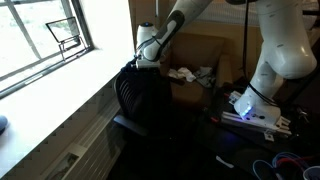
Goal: Unhang the dark blue clothing from the backrest of the black chair and place it on the right side of the sofa, remove the grey clothing from the sofa and hang it on the backrest of the black chair, remove the black backpack from the black chair and put it on the sofa
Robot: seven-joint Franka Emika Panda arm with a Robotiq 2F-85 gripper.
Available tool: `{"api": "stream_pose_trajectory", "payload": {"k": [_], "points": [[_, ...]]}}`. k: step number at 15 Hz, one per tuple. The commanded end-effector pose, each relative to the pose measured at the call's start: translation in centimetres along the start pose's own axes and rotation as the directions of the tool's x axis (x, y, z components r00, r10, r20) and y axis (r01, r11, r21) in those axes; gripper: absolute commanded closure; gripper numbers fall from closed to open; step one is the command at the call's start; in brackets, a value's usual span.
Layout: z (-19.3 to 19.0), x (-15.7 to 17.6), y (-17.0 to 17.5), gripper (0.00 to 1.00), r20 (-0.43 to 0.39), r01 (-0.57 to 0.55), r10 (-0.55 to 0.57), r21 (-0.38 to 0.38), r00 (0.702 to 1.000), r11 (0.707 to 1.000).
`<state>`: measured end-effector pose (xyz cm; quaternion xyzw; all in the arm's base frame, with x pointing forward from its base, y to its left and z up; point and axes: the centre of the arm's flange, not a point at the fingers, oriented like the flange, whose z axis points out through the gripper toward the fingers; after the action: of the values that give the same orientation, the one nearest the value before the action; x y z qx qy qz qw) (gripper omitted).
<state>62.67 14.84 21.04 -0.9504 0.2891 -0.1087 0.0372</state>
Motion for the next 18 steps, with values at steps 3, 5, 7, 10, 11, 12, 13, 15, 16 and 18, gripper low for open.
{"api": "stream_pose_trajectory", "payload": {"k": [3, 5, 7, 10, 11, 12, 13, 15, 16, 18], "points": [[0.5, 0.2, -0.2, 0.90, -0.023, -0.040, 0.040, -0.016, 0.999, 0.999], [0.3, 0.3, -0.1, 0.98, -0.033, -0.048, 0.047, -0.022, 0.998, 0.999], [0.1, 0.5, 0.3, 1.00, -0.044, -0.059, 0.058, -0.037, 0.997, 0.998], [-2.7, 1.4, 3.6, 0.99, -0.088, -0.108, 0.095, -0.158, 0.992, 0.981], [-5.0, 1.8, 6.7, 0.99, -0.127, -0.144, 0.123, -0.166, 0.984, 0.976], [-5.8, 2.1, 8.2, 0.99, -0.176, -0.191, 0.159, -0.184, 0.971, 0.964], [-6.8, 2.6, 9.9, 0.99, -0.226, -0.237, 0.192, -0.193, 0.955, 0.952], [-9.1, 3.0, 13.7, 0.99, -0.307, -0.343, 0.276, -0.191, 0.911, 0.920], [-10.2, 3.0, 15.6, 0.99, -0.336, -0.400, 0.325, -0.183, 0.884, 0.898], [-11.6, 2.6, 19.5, 0.99, -0.343, -0.509, 0.441, -0.139, 0.829, 0.849]]}}
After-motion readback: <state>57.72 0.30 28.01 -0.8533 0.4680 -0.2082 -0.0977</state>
